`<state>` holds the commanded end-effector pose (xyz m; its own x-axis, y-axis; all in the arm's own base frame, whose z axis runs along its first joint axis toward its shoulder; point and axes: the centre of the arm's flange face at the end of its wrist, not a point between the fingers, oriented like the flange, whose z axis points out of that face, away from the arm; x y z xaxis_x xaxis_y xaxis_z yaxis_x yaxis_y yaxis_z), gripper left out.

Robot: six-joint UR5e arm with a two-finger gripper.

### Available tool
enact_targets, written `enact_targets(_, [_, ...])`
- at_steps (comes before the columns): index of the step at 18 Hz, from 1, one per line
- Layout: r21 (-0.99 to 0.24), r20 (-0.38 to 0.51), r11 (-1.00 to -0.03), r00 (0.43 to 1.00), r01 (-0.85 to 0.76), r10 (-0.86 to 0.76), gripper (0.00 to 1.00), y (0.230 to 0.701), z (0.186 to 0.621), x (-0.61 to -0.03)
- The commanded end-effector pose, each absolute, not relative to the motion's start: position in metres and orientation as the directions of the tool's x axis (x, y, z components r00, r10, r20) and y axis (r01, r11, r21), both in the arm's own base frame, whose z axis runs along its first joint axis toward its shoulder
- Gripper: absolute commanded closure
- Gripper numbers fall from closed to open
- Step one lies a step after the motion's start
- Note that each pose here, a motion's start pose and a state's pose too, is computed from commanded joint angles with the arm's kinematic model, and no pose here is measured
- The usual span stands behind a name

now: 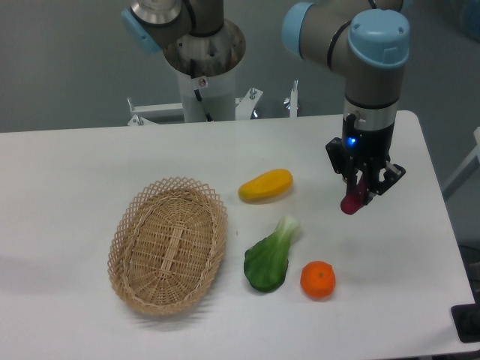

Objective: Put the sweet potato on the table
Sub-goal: 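Lower the held purple sweet potato toward the table with the gripper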

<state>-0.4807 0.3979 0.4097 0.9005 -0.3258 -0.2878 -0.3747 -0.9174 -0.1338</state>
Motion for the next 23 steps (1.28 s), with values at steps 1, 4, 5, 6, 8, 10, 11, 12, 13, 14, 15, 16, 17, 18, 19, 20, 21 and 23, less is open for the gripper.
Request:
enact_targets(1, [-0.134,-0.285,-0.918,0.901,-0.374,-0.326,0.78,0.398,0.408,-0.480])
enact_targets(4, [-0.127,-0.287,-0.919,0.900,-0.374,-0.327,0.78,0.398,0.408,-0.480])
enact_targets(5, [-0.129,-0.281,-0.919,0.903,-0.371,-0.325,0.78,0.396,0.405,-0.480])
enact_targets(6, [-0.129,-0.278,-0.920,0.904,-0.371,-0.326,0.78,0.396,0.403,-0.479])
enact_targets(8, [-0.124,-0.273,-0.920,0.905,-0.371,-0.328,0.78,0.395,0.400,-0.478])
enact_targets(10, [-0.123,-0.259,-0.921,0.908,-0.369,-0.329,0.78,0.395,0.392,-0.475])
enact_targets(11, [-0.122,-0.256,-0.921,0.908,-0.370,-0.331,0.78,0.396,0.390,-0.473])
enact_targets(12, [-0.122,-0.256,-0.920,0.908,-0.372,-0.332,0.78,0.397,0.388,-0.471])
enact_targets(13, [-0.122,-0.248,-0.921,0.910,-0.371,-0.333,0.78,0.398,0.384,-0.469])
enact_targets(14, [-0.126,-0.244,-0.925,0.915,-0.358,-0.321,0.78,0.399,0.382,-0.468])
enact_targets(15, [-0.134,-0.247,-0.932,0.922,-0.338,-0.299,0.78,0.400,0.380,-0.468])
enact_targets(16, [-0.139,-0.251,-0.935,0.925,-0.326,-0.285,0.78,0.403,0.375,-0.467])
enact_targets(17, [-0.142,-0.257,-0.936,0.925,-0.322,-0.280,0.78,0.405,0.369,-0.465])
enact_targets(18, [-0.142,-0.267,-0.935,0.922,-0.326,-0.281,0.78,0.406,0.363,-0.463])
enact_targets(19, [-0.143,-0.265,-0.935,0.923,-0.323,-0.278,0.78,0.407,0.351,-0.464])
enact_targets(20, [-0.143,-0.274,-0.936,0.921,-0.323,-0.276,0.78,0.408,0.340,-0.467])
enact_targets(21, [-0.139,-0.284,-0.936,0.919,-0.322,-0.274,0.78,0.409,0.330,-0.470])
enact_targets(23, [-0.109,-0.293,-0.941,0.915,-0.321,-0.278,0.78,0.410,0.310,-0.478])
